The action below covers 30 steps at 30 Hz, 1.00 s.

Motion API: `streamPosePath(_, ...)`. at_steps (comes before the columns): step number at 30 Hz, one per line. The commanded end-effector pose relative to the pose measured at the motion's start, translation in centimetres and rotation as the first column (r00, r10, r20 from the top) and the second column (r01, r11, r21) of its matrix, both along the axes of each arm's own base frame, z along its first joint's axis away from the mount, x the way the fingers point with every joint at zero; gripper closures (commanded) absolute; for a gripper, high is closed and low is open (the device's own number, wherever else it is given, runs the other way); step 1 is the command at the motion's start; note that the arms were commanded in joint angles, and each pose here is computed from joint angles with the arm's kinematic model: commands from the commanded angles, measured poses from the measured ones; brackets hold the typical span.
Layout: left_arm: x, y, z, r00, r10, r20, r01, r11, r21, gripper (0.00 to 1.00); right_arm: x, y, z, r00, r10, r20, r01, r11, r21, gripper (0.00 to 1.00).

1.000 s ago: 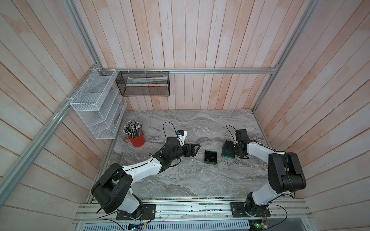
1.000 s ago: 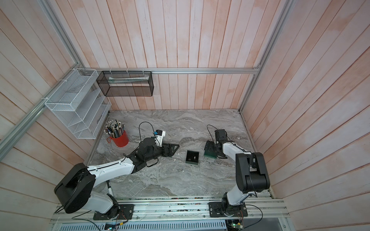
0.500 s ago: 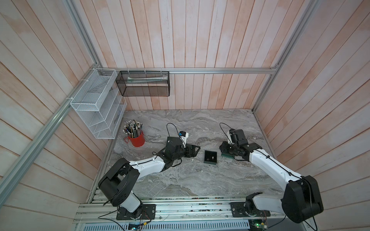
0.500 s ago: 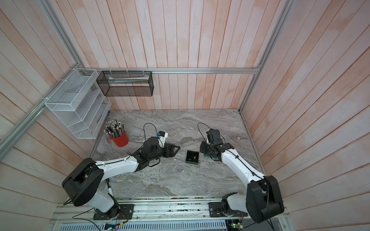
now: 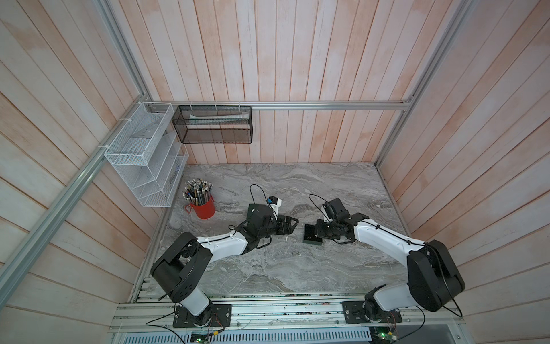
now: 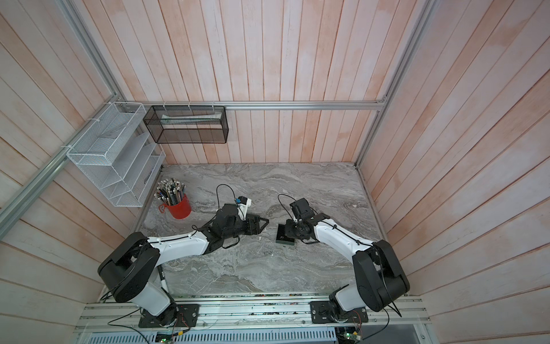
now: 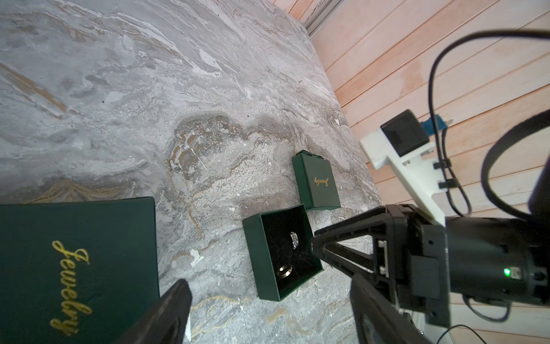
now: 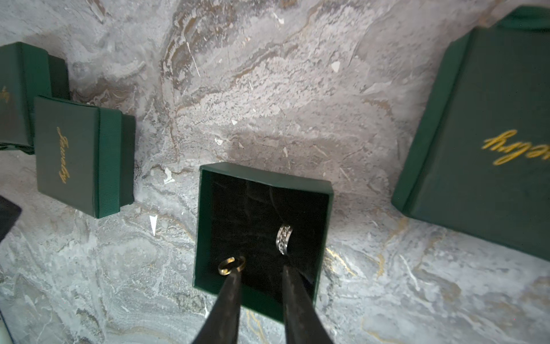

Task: Take the rings out of the lift-off lid box
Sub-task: Take out the ring from the jewelry box.

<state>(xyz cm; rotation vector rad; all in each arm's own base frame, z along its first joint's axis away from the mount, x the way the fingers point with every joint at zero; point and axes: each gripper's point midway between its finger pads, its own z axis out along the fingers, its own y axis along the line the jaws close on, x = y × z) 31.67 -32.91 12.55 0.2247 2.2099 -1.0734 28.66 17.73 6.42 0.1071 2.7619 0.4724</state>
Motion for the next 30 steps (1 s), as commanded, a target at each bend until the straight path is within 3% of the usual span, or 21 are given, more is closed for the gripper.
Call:
streamPosePath(1,0.2,-0.5,-0.2,1.000,-0.006,-0.001,0.006,1.000,-0.008,0.14,-0.1,0.0,-1.1,1.000,-0.003,-0.028,0.003,1.000,-0.027,0.75)
streamPosePath(24,0.1,-0.5,-1.0,1.000,-0.007,-0.018,0.007,1.000,-0.004,0.15,1.5,-1.0,-2.9,1.000,-0.005,-0.008,0.002,0.964,-0.267,0.74)
streamPosePath(30,0.0,-0.6,-1.1,1.000,-0.010,-0.019,0.010,1.000,-0.002,0.14,1.6,-0.9,-3.2,1.000,0.001,-0.007,-0.003,0.962,-0.274,0.85)
